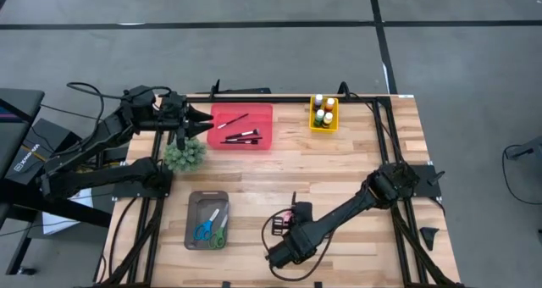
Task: Pick & Place Paint Supplies
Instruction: Put the pink scissors into the black bin
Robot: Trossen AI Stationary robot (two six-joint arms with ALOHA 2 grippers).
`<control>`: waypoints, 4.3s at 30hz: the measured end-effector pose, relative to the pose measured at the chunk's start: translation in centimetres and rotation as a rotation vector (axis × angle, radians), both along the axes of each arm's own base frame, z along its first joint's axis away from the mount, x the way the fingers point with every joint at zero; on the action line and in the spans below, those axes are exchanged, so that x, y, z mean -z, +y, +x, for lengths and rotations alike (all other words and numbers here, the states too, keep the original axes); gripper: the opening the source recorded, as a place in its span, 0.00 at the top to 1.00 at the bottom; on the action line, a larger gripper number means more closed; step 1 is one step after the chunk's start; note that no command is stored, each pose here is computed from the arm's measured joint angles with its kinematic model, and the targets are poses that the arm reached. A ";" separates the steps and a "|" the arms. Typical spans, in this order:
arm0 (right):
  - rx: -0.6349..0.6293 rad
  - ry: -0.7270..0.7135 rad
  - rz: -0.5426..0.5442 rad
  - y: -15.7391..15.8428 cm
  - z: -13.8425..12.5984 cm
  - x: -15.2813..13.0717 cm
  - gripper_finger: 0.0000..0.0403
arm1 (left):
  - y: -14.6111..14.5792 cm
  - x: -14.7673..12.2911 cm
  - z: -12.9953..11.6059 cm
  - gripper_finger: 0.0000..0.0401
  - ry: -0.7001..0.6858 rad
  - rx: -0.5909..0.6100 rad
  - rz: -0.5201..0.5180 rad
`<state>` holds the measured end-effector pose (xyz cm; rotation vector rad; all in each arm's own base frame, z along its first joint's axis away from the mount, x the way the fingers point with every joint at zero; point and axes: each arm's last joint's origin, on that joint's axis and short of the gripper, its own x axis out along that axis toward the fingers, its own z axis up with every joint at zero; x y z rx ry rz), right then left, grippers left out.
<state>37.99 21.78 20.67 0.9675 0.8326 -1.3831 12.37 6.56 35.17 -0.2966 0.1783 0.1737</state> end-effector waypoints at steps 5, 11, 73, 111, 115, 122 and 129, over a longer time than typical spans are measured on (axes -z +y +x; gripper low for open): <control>-0.125 0.094 0.038 -0.4 -0.4 -0.9 1.00 | 0.2 0.5 0.2 0.63 0.034 0.010 0.063; -0.247 0.150 0.084 -1.8 0.1 -1.8 1.00 | 0.6 3.1 0.6 0.63 0.114 -0.057 0.051; -0.733 0.068 -0.473 -19.6 -9.7 -9.3 1.00 | -2.1 3.3 4.2 0.63 -0.162 -0.093 -0.098; -0.539 -0.489 -0.567 -20.5 -6.0 -14.9 1.00 | -6.9 3.9 12.3 0.42 -0.135 -0.034 0.193; -0.497 -0.473 -0.613 -20.6 -6.1 -15.0 1.00 | -7.0 3.6 13.5 0.42 -0.143 -0.135 0.212; -0.489 -0.444 -0.681 -20.7 -6.0 -15.3 1.00 | -7.0 3.5 15.0 0.44 -0.179 -0.180 0.208; -0.529 -0.425 -0.730 -21.0 -5.8 -15.7 1.00 | -6.9 3.9 16.2 0.48 -0.217 -0.242 0.209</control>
